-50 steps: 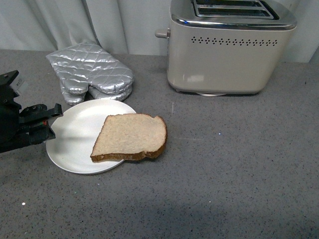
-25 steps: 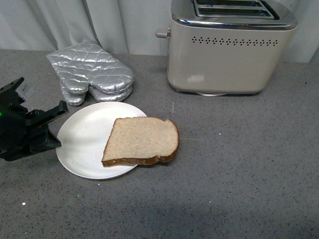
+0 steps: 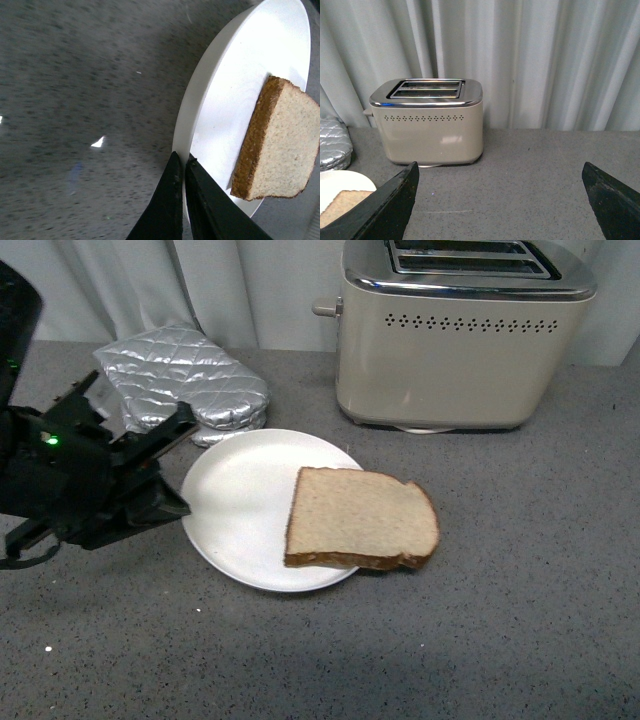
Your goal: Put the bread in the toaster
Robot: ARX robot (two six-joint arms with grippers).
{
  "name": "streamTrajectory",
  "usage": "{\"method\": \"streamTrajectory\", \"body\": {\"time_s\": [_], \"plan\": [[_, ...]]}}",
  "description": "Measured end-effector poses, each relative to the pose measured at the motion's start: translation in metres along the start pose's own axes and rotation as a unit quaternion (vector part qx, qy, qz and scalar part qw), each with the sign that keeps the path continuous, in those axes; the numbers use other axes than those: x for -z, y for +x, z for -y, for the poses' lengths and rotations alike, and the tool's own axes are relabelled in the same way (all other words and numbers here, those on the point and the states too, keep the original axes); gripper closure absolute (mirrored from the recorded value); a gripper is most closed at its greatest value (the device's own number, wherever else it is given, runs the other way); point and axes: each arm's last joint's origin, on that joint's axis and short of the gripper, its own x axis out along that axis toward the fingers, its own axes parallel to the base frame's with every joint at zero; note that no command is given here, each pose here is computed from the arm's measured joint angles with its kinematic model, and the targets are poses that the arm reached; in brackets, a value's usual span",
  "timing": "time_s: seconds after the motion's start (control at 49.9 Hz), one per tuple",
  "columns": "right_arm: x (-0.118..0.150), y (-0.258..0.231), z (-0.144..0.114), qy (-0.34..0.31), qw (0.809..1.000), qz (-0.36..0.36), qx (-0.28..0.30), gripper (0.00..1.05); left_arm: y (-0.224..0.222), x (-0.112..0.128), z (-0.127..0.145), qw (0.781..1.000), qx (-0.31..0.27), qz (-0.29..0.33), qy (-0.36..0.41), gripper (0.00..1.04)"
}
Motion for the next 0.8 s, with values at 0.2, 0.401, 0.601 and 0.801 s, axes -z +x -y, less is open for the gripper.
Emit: {"method": "streamTrajectory", "body": {"time_s": [0.2,0.401,0.601,0.801], "plan": [[0.0,0.0,0.0,0.0,1.0,0.0,0.0,0.1,0.036,0.011,0.045,0.999,0.02,-0.029,0.019,1.01],[0.0,0.0,0.0,0.0,1.0,0.0,0.0,0.1,0.066,0.028,0.077,0.998,0.032,-0.059,0.017,1.01],[0.0,0.0,0.0,0.0,1.0,0.0,0.0,0.1,0.083,0.041,0.096,0.996,0.039,-0.076,-0.004,1.01],[0.0,0.0,0.0,0.0,1.0,0.0,0.0,0.1,0.076,0.039,0.102,0.999,0.023,-0.028,0.005,0.81]]}}
